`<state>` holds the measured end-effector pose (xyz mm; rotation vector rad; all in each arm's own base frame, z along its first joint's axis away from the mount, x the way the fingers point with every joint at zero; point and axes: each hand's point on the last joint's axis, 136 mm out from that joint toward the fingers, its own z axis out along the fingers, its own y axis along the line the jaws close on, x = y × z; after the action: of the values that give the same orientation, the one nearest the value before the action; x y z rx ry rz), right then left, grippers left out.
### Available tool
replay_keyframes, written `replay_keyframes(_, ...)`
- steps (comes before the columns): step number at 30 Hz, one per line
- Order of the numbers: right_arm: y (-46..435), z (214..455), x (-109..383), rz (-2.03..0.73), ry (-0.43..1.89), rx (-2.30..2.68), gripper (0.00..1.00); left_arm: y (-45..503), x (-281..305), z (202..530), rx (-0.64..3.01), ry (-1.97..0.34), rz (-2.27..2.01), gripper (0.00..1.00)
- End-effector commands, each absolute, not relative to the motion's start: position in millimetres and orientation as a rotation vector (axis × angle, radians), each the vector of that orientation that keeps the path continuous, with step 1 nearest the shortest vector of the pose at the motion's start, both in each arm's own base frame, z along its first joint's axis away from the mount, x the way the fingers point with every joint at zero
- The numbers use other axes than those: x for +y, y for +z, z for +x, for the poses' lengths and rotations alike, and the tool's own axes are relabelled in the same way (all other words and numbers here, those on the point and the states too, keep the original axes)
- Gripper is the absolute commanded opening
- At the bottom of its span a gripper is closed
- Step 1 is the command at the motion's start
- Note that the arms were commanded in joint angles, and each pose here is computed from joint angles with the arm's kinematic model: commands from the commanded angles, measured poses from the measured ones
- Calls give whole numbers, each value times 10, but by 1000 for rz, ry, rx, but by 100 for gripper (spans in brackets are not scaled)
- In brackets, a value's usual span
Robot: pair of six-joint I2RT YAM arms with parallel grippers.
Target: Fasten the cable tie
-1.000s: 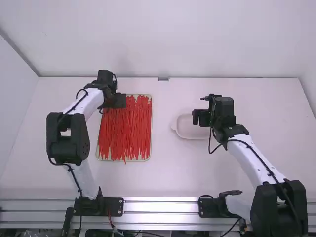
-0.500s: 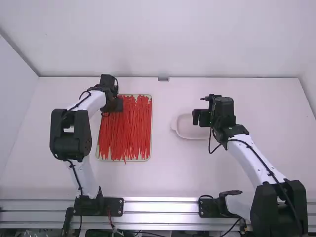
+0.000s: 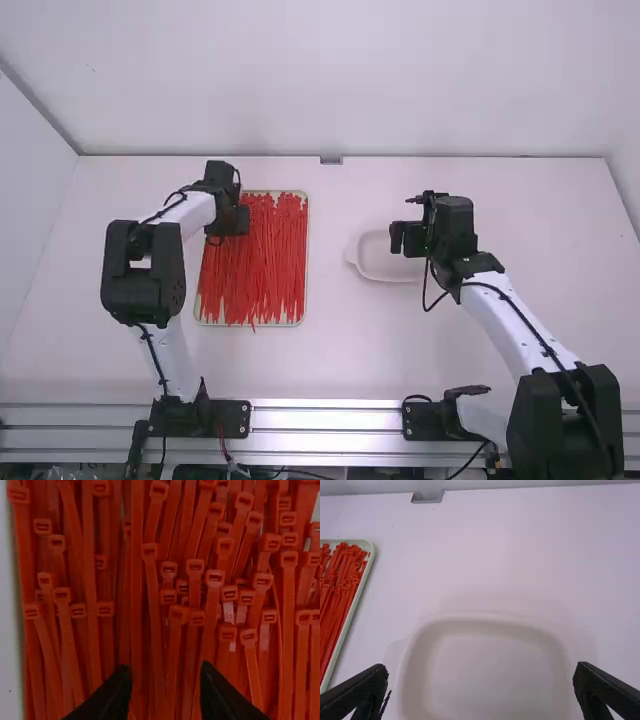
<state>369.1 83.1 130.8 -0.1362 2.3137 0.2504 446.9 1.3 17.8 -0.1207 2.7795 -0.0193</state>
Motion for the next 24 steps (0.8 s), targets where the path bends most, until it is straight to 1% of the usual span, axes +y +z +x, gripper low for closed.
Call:
replay_keyframes(1, 1505, 3753, 871, -139, 266, 2265, 99, 113, -13, 4422, 2797, -33, -112, 31)
replay_keyframes(2, 1505, 3753, 870, -139, 265, 2265, 99, 109, -14, 4420, 2797, -33, -112, 25)
replay_keyframes(4, 1505, 3754, 869, -138, 265, 2265, 98, 107, -14, 4415, 2800, -32, -112, 21)
replay_keyframes(9, 1505, 3753, 871, -138, 266, 2265, 99, 106, -13, 4416, 2799, -32, -108, 24)
replay_keyframes(14, 1505, 3752, 871, -139, 266, 2265, 99, 107, -15, 4418, 2798, -33, -108, 22)
replay_keyframes(16, 1504, 3752, 871, -139, 266, 2266, 99, 106, -13, 4417, 2799, -33, -108, 19)
replay_keyframes(24, 1504, 3752, 870, -139, 266, 2266, 99, 65, -13, 4395, 2800, -33, -109, 20)
